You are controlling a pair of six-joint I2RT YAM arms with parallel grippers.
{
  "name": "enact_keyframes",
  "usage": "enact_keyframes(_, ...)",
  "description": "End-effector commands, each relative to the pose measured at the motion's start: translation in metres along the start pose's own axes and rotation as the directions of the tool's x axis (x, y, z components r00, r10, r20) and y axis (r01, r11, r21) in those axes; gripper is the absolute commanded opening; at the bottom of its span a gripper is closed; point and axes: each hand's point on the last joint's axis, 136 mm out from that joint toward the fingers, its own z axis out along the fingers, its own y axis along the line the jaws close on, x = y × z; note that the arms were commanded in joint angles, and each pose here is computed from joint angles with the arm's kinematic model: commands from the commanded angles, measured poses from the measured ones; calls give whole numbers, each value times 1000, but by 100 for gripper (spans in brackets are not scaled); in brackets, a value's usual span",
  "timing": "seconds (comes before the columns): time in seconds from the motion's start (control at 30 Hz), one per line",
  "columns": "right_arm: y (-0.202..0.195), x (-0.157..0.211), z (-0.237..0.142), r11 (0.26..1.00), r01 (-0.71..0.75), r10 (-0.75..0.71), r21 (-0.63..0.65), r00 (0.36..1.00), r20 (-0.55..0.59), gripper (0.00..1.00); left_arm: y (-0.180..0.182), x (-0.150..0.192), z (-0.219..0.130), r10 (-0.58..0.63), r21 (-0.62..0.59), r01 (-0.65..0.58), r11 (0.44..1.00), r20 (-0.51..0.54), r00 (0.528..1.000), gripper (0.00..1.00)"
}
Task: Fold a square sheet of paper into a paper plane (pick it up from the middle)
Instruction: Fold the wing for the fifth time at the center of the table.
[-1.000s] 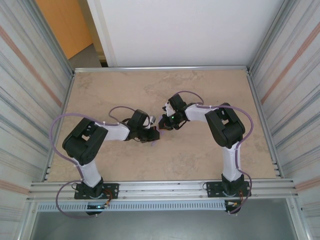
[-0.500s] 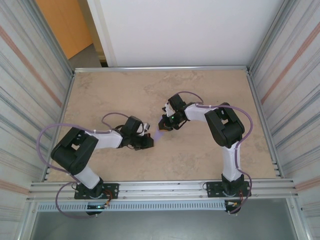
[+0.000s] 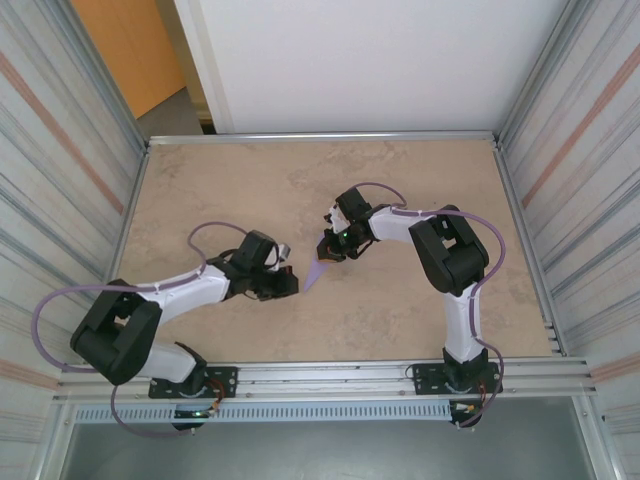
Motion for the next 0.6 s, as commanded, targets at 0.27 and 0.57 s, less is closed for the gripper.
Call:
enact_keyframes(0.27,-46,24,11,984,-75,86,164,995,-58,8,-31,-54,40,-21,70,18,997,42,999,5)
enact_keyframes(0.57,-16,5,-5,996,-42,43,83,999,-10,9,7,-30,66,-98,-38,96,995,-50,994,3)
